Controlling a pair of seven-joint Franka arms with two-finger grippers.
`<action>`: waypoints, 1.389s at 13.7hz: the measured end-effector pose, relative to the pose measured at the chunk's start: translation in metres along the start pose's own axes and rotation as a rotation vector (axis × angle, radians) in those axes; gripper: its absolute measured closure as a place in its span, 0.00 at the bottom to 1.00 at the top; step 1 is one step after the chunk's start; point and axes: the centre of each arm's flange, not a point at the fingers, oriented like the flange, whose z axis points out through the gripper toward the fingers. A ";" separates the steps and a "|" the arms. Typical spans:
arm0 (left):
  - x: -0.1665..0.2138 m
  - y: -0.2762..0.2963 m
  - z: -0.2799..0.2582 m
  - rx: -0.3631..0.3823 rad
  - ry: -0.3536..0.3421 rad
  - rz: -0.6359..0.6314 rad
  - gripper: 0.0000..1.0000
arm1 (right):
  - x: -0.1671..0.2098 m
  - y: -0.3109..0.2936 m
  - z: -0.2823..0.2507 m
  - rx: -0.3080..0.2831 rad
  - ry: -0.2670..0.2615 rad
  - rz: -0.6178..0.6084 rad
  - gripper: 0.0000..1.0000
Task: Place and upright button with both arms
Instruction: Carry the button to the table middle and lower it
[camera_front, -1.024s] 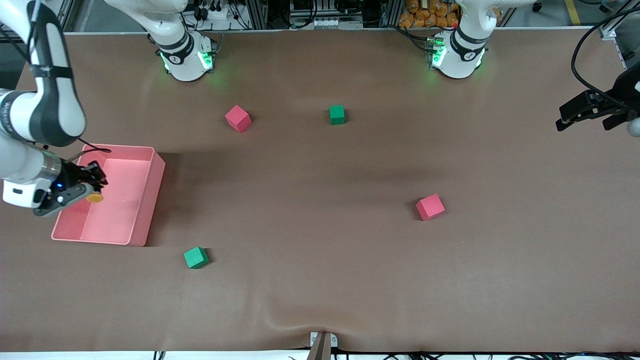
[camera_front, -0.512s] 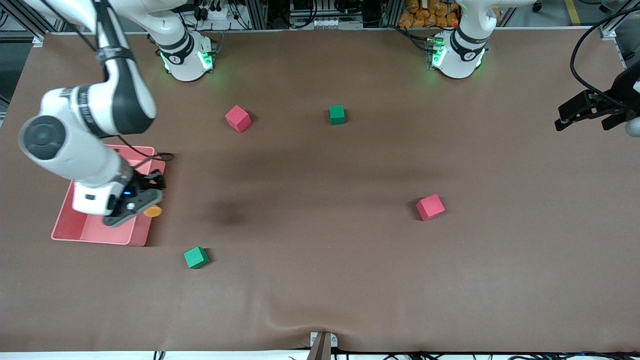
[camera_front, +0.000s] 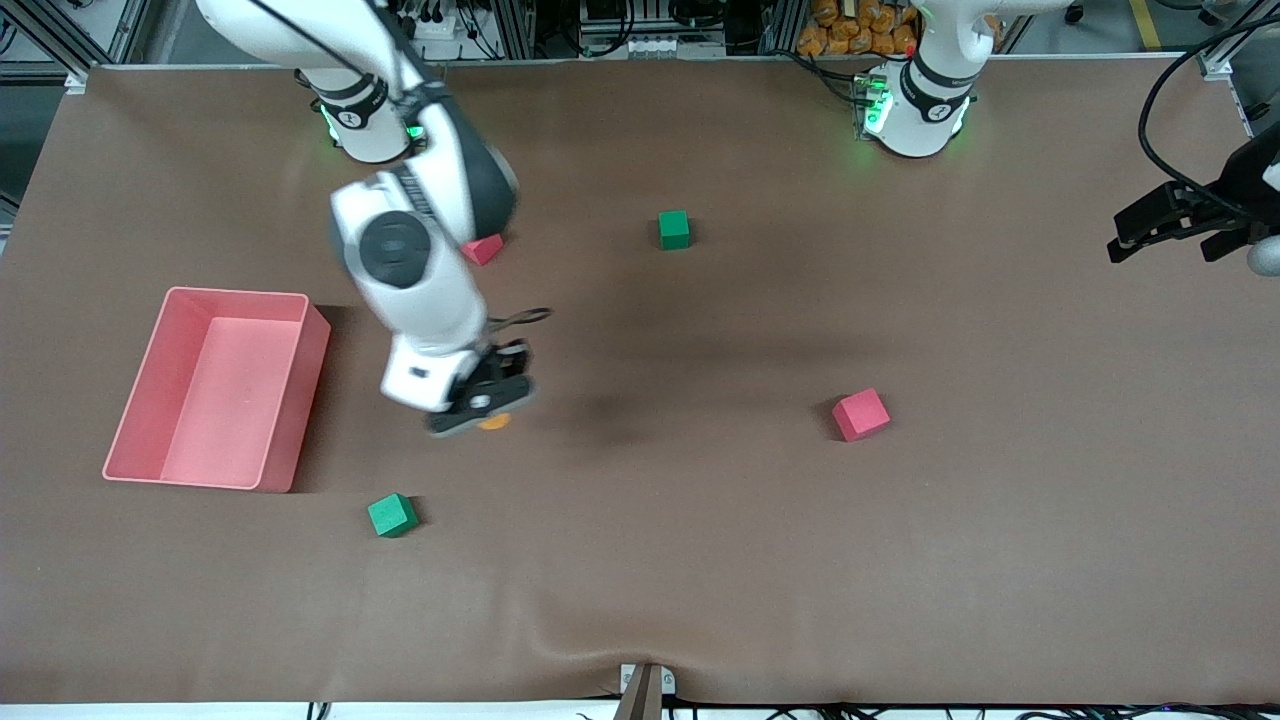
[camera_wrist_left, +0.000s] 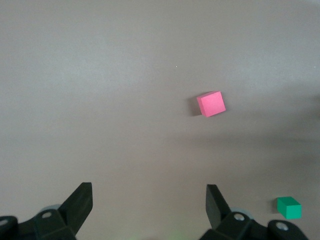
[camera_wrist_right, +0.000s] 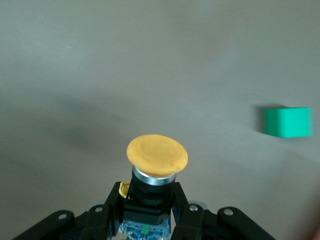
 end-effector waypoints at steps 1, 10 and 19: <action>0.000 0.001 0.000 0.000 -0.001 0.001 0.00 | 0.004 -0.031 0.010 0.002 0.001 0.016 0.57; 0.001 0.002 0.002 0.000 -0.005 0.004 0.00 | -0.007 -0.223 0.127 0.094 0.123 0.251 0.57; 0.001 0.003 0.004 0.000 -0.009 0.009 0.00 | -0.022 -0.246 0.165 0.075 0.081 0.275 0.57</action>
